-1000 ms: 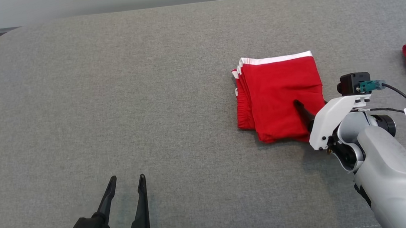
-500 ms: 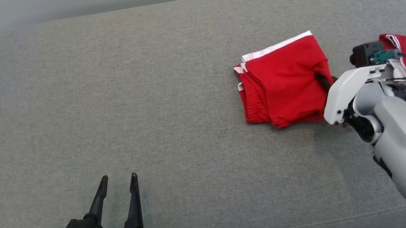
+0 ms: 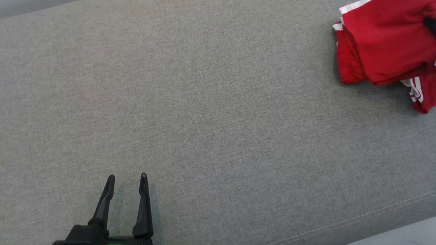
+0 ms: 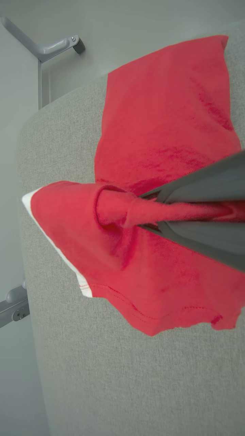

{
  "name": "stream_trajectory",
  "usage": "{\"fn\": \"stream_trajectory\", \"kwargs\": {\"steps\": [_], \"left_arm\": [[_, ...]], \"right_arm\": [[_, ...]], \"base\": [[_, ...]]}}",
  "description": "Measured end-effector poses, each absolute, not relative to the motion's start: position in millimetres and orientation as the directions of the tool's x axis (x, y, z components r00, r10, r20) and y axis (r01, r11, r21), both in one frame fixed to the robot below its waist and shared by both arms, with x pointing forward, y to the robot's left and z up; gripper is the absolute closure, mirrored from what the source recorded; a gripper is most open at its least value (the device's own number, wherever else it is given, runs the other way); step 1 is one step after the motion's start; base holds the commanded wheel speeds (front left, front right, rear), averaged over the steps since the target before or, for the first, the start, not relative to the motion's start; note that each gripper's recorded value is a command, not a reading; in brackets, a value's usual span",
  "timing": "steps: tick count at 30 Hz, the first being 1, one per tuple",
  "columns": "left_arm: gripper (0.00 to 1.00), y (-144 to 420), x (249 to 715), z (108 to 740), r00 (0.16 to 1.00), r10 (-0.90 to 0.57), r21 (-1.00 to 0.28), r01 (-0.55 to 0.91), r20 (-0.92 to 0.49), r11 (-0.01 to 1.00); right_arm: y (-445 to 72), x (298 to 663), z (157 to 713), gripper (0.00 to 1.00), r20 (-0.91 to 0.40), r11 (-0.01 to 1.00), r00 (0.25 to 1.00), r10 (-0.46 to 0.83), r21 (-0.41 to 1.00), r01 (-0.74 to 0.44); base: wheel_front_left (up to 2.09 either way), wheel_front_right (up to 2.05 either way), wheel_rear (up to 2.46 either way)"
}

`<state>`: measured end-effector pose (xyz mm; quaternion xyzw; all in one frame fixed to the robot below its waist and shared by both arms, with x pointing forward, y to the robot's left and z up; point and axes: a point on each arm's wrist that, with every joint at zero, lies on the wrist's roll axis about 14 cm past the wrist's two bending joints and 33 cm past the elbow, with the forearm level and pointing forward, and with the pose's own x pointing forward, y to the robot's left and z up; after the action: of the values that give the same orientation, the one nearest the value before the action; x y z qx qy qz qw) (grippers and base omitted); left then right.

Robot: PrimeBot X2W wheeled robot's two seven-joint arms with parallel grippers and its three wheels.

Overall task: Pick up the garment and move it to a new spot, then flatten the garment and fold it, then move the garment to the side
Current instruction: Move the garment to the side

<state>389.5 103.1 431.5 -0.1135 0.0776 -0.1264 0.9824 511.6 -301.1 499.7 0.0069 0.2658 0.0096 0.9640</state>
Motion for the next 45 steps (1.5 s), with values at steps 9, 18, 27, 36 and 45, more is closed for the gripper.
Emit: {"fn": "stream_trajectory", "kwargs": {"steps": [9, 18, 27, 36, 45], "left_arm": [[0.00, 102.4, 396.6, 417.6, 0.948, -0.278, -0.236, 0.237, -0.156, 0.942], [0.00, 117.1, 393.0, 415.4, 0.956, -0.241, -0.219, 0.202, -0.170, 0.955], [0.00, 132.9, 385.1, 429.7, 0.973, -0.186, -0.220, 0.153, -0.138, 0.963], [0.00, 158.5, 368.5, 448.0, 0.991, -0.088, -0.213, 0.065, -0.100, 0.975], [0.00, 176.0, 345.0, 464.4, 0.998, -0.018, -0.200, 0.006, -0.059, 0.980]], "right_arm": [[-361.5, 500.2, 464.4, 1.00, -0.586, 0.987, 0.794, -0.161, -0.084, 0.137], [-374.3, 495.0, 432.6, 0.00, -0.565, 0.963, 0.784, -0.256, -0.216, 0.158], [-341.8, 509.7, 471.4, 0.00, -0.317, 0.971, 0.929, -0.192, -0.196, 0.134], [-285.4, 485.6, 524.3, 0.00, -0.040, 0.982, 0.999, -0.034, -0.190, 0.025], [-222.4, 419.8, 509.6, 0.00, 0.016, 0.992, 0.999, 0.051, -0.117, -0.049]], "base": [[0.00, 0.00, 0.00], [0.00, 0.00, 0.00], [0.00, 0.00, 0.00], [0.00, 0.00, 0.00], [0.00, 0.00, 0.00]]}}
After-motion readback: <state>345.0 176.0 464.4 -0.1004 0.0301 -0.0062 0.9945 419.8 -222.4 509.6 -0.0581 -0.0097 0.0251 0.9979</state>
